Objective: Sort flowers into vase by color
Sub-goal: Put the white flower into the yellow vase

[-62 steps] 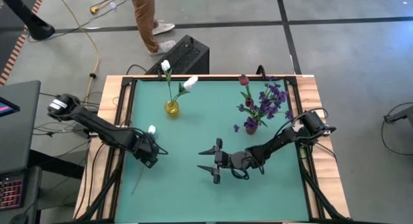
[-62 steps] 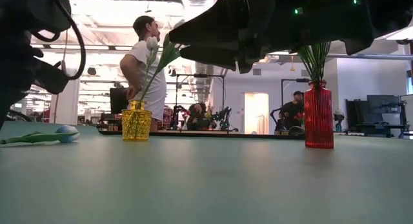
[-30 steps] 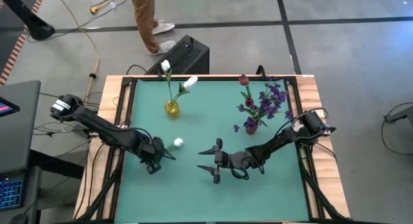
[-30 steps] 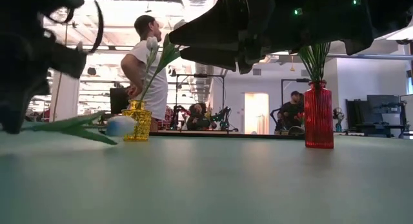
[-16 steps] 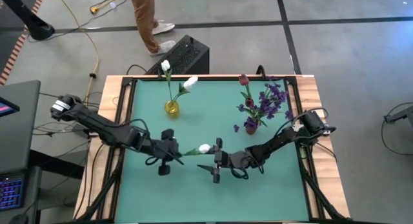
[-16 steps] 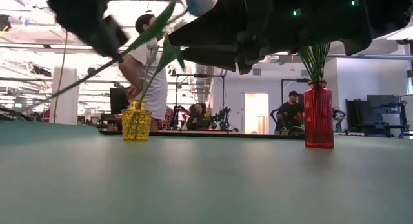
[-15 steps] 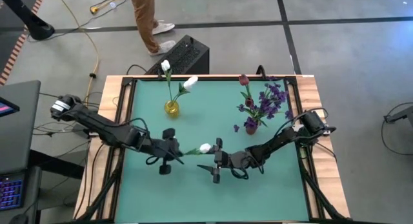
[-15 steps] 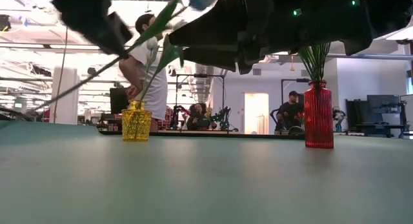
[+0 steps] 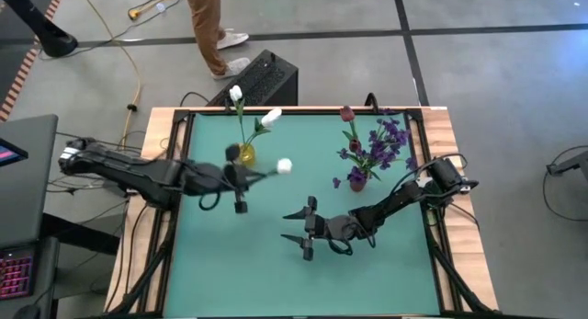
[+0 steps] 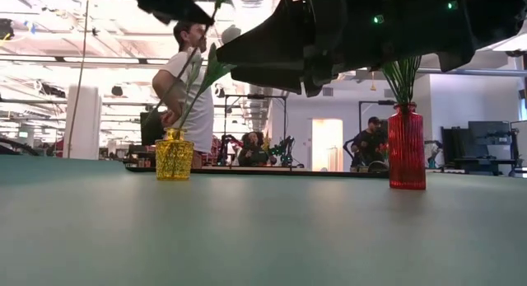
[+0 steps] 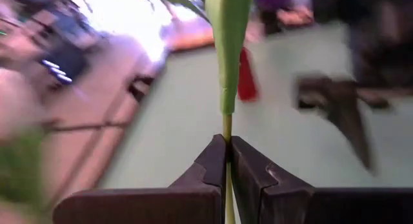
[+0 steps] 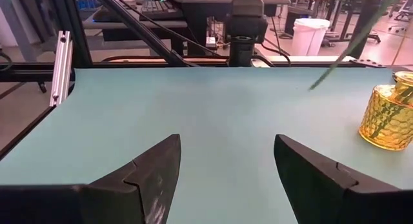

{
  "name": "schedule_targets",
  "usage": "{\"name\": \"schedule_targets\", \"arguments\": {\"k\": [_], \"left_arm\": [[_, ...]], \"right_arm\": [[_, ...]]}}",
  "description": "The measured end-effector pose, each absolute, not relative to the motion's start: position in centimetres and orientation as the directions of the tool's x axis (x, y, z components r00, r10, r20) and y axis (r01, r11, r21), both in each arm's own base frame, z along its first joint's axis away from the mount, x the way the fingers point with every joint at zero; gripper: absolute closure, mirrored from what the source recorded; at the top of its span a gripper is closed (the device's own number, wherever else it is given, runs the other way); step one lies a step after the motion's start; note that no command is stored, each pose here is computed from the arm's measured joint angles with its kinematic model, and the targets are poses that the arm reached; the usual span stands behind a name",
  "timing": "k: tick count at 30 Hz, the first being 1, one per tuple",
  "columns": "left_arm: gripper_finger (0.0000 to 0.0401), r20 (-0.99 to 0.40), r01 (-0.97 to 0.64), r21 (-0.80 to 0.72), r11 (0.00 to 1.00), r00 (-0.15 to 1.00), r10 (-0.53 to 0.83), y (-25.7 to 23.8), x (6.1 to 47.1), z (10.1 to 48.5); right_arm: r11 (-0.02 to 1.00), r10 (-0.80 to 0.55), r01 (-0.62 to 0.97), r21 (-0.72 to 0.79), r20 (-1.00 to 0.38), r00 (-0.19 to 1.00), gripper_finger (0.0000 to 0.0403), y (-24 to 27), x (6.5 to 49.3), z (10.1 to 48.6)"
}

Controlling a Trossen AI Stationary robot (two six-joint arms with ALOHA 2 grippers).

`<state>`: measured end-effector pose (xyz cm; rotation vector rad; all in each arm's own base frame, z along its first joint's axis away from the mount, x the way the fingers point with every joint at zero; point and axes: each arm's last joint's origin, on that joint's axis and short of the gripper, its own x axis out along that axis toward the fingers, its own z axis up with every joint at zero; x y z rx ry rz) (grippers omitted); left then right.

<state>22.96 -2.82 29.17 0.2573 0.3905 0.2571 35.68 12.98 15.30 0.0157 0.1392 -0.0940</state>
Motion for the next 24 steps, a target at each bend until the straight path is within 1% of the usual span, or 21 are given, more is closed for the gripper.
{"name": "schedule_targets", "arguments": {"k": [2, 8, 11, 15, 24], "left_arm": [[0.0401, -0.275, -0.255, 0.312, 0.915, 0.898, 0.344, -2.0, 22.2, 30.4], [0.0401, -0.174, -0.374, 0.371, 0.850, 0.871, 0.459, 0.2, 20.6, 32.0], [0.0401, -0.076, -0.429, 0.374, 0.822, 0.869, 0.488, 1.2, 20.0, 31.6], [0.0401, 0.037, -0.495, 0.334, 0.802, 0.857, 0.513, 2.6, 18.8, 30.4], [0.0401, 0.088, -0.585, 0.273, 0.764, 0.806, 0.586, 4.2, 15.9, 29.1]], "right_arm": [[0.995, -0.092, 0.095, 0.009, -0.139, 0.986, 0.0126, 13.0, 35.7, 15.3], [0.995, -0.093, 0.095, 0.008, -0.140, 0.986, 0.0126, 13.0, 35.7, 15.3], [0.995, -0.093, 0.095, 0.007, -0.143, 0.985, 0.0126, 13.0, 35.7, 15.3], [0.996, -0.093, 0.095, 0.003, -0.149, 0.984, 0.0126, 13.0, 35.7, 15.2], [0.995, -0.096, 0.095, -0.013, -0.180, 0.979, 0.0126, 12.9, 35.6, 14.9]]}}
